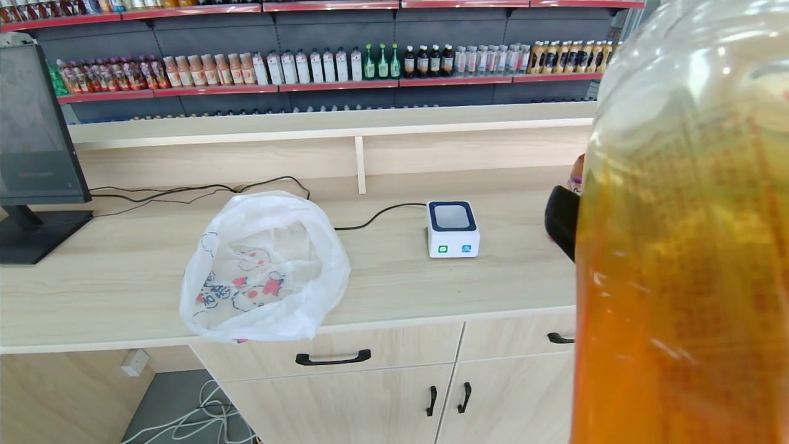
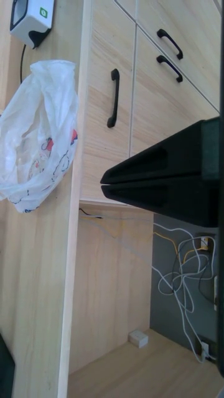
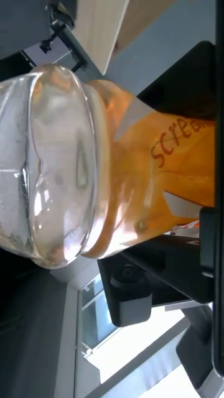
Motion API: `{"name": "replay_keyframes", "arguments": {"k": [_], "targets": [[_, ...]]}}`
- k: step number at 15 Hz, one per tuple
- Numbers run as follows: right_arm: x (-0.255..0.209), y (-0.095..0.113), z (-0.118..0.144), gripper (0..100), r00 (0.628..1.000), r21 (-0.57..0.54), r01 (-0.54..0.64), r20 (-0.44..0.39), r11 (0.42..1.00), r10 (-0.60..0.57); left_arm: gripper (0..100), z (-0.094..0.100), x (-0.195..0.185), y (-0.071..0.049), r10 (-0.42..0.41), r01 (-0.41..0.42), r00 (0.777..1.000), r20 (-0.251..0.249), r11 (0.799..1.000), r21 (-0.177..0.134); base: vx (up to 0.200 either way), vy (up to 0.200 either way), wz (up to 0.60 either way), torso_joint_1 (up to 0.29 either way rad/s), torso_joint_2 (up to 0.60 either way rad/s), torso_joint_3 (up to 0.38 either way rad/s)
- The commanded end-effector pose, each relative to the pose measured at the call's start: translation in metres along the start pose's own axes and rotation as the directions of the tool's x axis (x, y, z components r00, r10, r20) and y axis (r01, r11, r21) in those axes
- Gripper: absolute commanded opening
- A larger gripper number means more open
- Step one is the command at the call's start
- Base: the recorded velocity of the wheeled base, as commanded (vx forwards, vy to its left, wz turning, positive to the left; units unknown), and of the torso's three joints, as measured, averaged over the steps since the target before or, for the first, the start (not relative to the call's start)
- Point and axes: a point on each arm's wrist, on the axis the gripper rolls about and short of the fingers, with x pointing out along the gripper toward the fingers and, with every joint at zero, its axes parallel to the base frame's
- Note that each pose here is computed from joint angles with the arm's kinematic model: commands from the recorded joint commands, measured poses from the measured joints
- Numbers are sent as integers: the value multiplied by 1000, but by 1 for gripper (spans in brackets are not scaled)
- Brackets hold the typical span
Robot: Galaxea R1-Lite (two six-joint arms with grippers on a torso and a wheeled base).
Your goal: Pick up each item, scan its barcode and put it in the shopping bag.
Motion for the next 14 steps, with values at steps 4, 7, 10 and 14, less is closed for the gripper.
{"name": "replay_keyframes", "arguments": {"k": [4, 7, 10, 14], "targets": [[0, 5, 2, 0, 1000, 15, -18, 6, 1000, 18, 0, 0, 0, 0, 0, 0, 1000, 0, 1000, -1, 0, 0, 0, 0, 0, 0], [2, 2, 3, 0, 1000, 31, -11, 9, 999, 11, 0, 0, 0, 0, 0, 0, 1000, 0, 1000, -1, 0, 0, 0, 0, 0, 0], [5, -8, 20, 0, 998, 154, 8, 66, 988, -19, 0, 0, 0, 0, 0, 0, 1000, -1, 1000, -1, 0, 0, 0, 0, 0, 0], [6, -26, 26, 0, 994, 179, 57, 84, 982, -73, 0, 0, 0, 0, 0, 0, 1000, 0, 1000, -1, 0, 0, 0, 0, 0, 0]]}}
